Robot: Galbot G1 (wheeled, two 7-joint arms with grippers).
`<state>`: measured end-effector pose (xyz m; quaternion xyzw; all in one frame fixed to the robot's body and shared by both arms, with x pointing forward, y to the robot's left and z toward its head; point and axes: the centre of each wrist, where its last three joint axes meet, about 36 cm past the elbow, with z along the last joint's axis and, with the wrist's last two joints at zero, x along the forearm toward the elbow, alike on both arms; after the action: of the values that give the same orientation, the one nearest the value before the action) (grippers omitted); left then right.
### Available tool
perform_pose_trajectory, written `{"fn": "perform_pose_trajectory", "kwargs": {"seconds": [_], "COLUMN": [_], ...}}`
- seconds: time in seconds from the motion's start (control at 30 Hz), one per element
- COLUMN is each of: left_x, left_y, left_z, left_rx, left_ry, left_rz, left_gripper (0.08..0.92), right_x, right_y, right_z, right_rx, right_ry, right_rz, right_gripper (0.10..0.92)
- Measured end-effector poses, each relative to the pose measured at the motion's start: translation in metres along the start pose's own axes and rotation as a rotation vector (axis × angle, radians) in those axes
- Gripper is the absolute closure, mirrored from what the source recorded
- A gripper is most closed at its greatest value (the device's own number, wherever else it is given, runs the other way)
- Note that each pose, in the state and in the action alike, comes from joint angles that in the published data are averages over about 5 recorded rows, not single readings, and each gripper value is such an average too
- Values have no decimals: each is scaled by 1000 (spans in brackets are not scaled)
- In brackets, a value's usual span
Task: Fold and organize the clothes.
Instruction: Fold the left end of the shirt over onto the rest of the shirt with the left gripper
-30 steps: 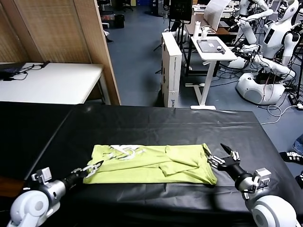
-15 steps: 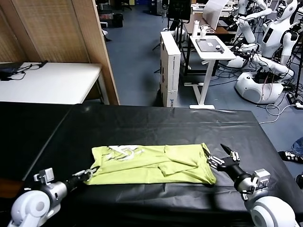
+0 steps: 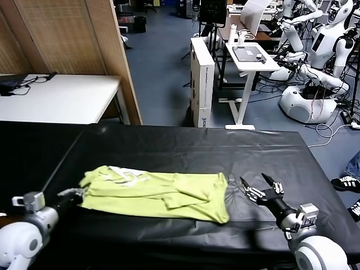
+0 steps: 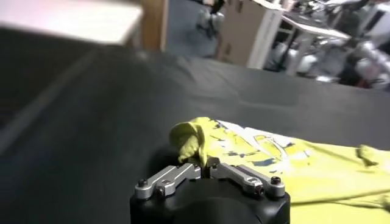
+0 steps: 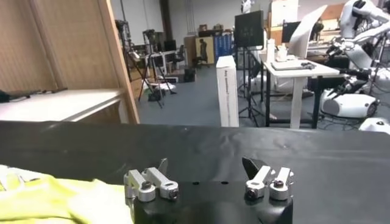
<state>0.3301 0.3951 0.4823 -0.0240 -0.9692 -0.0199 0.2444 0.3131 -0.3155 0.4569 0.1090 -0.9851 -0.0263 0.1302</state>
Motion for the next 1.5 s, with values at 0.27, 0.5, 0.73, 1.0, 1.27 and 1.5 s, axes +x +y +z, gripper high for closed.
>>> {"fn": "perform_pose_trajectory", "kwargs": {"seconds": [0.27,0.5,0.73,1.0,1.27,1.5], "left_x": [14,11,-5,-22,-35,-38], "left_y": [-51,-96,-140,-190,-220,-236], "left_z": [-10,-9,-8,-10,-15,-13], "left_rx": [149,264,306,345,387,415], "left_ry": [38,51,56,61,54,66], "left_rz": [135,305,421,517,578,608], "left_gripper": [820,820,820,820,820,820], "right_x": [12,27,41,49,49,47], "right_y": [1,-7,0,7,9,8], "right_z": [6,26,45,57,62,65], "right_rx": [17,68,105,98,89,87], "right_ry": [-16,-26,-1,14,27,36], "right_rz": [33,101,144,177,185,187], "right_gripper": [115,115,115,115,115,115]}}
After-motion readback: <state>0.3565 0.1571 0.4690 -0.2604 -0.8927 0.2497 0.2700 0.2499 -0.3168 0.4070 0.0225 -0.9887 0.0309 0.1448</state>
